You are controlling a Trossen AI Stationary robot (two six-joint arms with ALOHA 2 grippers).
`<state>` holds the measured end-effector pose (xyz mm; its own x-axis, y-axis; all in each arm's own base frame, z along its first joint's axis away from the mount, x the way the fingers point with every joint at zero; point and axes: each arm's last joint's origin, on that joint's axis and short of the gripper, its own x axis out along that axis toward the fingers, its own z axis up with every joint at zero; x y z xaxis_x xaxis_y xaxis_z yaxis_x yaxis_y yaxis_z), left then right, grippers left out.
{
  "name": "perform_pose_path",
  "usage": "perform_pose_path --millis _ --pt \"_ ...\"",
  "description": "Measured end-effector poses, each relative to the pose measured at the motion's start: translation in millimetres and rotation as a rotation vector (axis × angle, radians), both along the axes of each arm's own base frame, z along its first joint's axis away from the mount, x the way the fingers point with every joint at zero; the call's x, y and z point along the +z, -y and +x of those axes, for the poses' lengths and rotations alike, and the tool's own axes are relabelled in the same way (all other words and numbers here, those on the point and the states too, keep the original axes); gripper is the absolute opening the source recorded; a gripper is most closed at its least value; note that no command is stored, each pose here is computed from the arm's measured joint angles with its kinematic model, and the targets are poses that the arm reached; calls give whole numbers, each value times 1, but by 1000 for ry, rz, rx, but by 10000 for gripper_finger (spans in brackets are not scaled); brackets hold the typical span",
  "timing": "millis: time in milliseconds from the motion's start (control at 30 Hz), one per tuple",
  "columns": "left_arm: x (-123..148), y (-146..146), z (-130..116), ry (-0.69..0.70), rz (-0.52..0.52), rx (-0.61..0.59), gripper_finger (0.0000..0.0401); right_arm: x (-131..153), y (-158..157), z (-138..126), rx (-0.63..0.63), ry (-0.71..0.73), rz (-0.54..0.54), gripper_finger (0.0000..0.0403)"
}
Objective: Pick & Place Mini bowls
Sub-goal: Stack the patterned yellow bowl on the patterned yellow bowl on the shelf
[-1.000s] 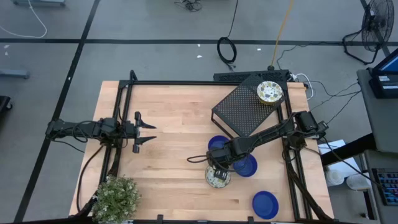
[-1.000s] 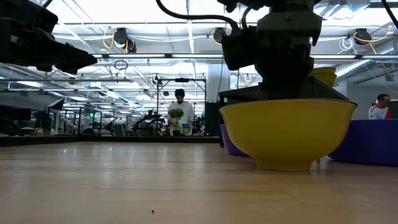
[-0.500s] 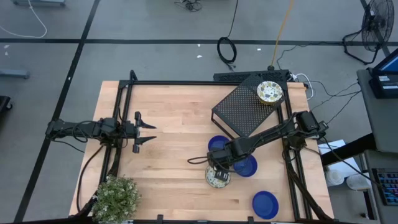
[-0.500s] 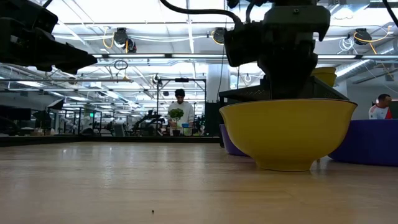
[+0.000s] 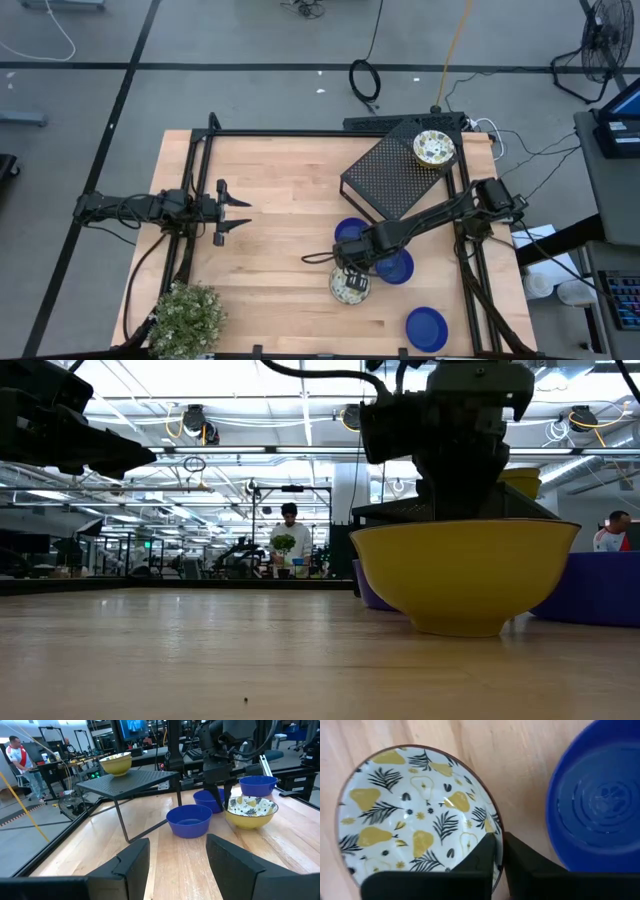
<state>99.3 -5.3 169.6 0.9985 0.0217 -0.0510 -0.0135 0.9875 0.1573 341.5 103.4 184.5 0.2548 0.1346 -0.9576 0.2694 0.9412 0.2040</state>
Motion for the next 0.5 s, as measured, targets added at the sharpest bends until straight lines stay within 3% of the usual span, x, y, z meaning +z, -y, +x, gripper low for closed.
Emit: perform_pose_path --millis 500 --pt "0 0 0 1 0 0 198 5 0 -1 95 22 4 3"
